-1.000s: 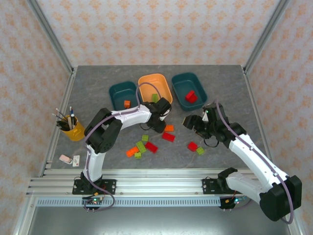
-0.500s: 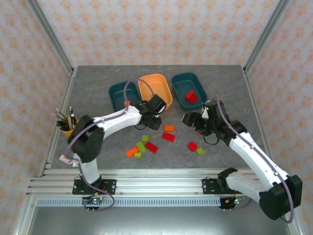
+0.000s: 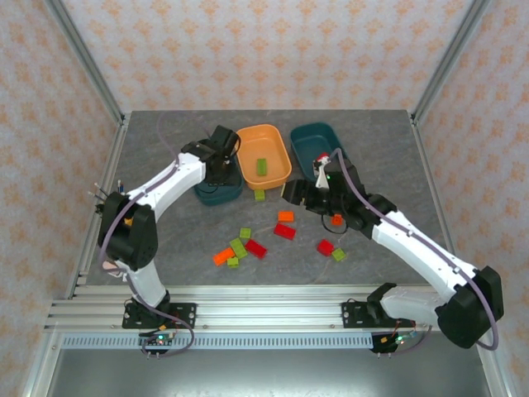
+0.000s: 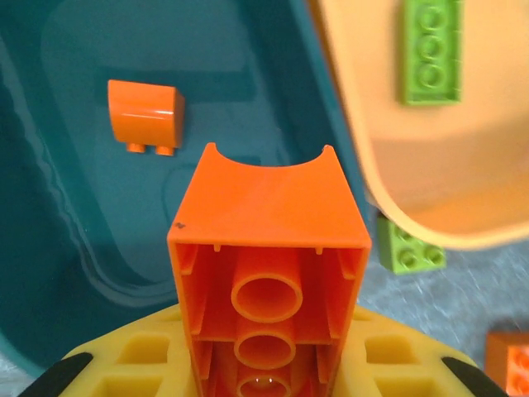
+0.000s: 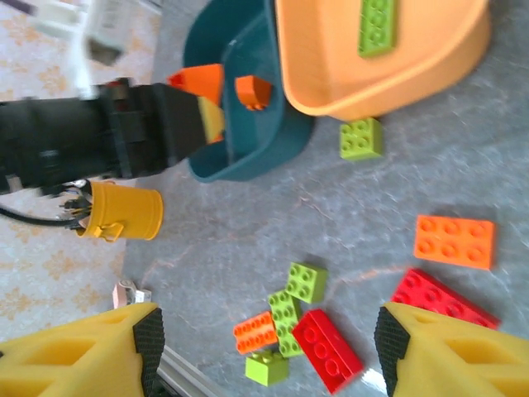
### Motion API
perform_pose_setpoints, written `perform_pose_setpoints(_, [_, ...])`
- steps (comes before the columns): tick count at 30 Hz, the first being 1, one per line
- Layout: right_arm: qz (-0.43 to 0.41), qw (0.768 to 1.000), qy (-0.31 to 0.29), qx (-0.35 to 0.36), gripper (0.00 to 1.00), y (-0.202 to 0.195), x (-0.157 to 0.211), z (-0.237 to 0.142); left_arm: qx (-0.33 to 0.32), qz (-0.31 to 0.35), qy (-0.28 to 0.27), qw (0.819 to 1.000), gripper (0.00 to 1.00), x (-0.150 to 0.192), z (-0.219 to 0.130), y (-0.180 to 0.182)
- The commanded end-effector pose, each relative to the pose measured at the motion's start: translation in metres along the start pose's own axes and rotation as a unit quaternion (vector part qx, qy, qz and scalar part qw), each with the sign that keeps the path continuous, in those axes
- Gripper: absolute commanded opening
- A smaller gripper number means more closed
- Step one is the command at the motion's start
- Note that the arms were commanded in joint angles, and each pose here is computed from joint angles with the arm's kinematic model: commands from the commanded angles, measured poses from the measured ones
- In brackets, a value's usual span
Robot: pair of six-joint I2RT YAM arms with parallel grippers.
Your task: Sort the legos into containers by color
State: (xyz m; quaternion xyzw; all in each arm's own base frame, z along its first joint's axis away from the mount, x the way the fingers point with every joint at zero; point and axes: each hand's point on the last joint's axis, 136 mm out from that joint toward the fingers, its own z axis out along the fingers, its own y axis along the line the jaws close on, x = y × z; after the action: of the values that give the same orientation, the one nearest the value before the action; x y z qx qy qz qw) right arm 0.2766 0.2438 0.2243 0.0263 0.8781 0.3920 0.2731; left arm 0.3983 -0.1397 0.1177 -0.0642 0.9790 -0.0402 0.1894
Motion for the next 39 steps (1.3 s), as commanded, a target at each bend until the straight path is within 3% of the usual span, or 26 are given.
perform_pose_setpoints(1, [-0.026, 0.997, -0.057, -0.036, 0.7, 0.034, -0.04, 0.004, 0.006, -0.044, 0.03, 0.999, 0.24, -0.005, 0.017, 0.003])
perform_pose_setpoints(9, [-0.02, 0.998, -0.047, -0.021, 0.7, 0.03, -0.043, 0.021, -0.004, -0.058, 0.074, 0.996, 0.26, -0.018, 0.064, 0.01])
perform_pose_setpoints(12, [-0.01, 0.999, -0.044, 0.0, 0.69, 0.021, -0.042, 0.025, -0.005, -0.059, 0.087, 0.994, 0.31, -0.019, 0.076, 0.012])
perform_pose_setpoints(15, [0.001, 0.997, -0.05, 0.052, 0.68, 0.001, -0.041, 0.024, -0.008, -0.056, 0.095, 0.994, 0.37, -0.018, 0.083, 0.014])
perform_pose_setpoints(20, [0.021, 0.98, -0.045, 0.194, 0.65, -0.049, -0.034, 0.007, -0.005, -0.055, 0.089, 0.994, 0.55, -0.021, 0.076, 0.013])
perform_pose_setpoints(25, [0.077, 0.94, -0.042, 0.33, 0.62, -0.1, -0.011, -0.038, -0.001, -0.054, 0.067, 0.996, 0.6, -0.033, 0.051, 0.012])
perform_pose_setpoints(29, [0.17, 0.884, -0.023, 0.435, 0.63, -0.143, 0.025, -0.082, 0.01, -0.056, 0.028, 0.998, 0.66, -0.044, 0.015, 0.006])
perform_pose_setpoints(34, [0.305, 0.85, -0.011, 0.429, 0.67, -0.177, 0.069, -0.086, 0.073, -0.004, -0.027, 0.997, 0.7, -0.036, -0.042, -0.034])
perform_pose_setpoints(39, [0.395, 0.83, -0.023, 0.394, 0.69, -0.204, 0.089, -0.07, 0.17, 0.083, -0.055, 0.98, 0.71, 0.011, -0.085, -0.091])
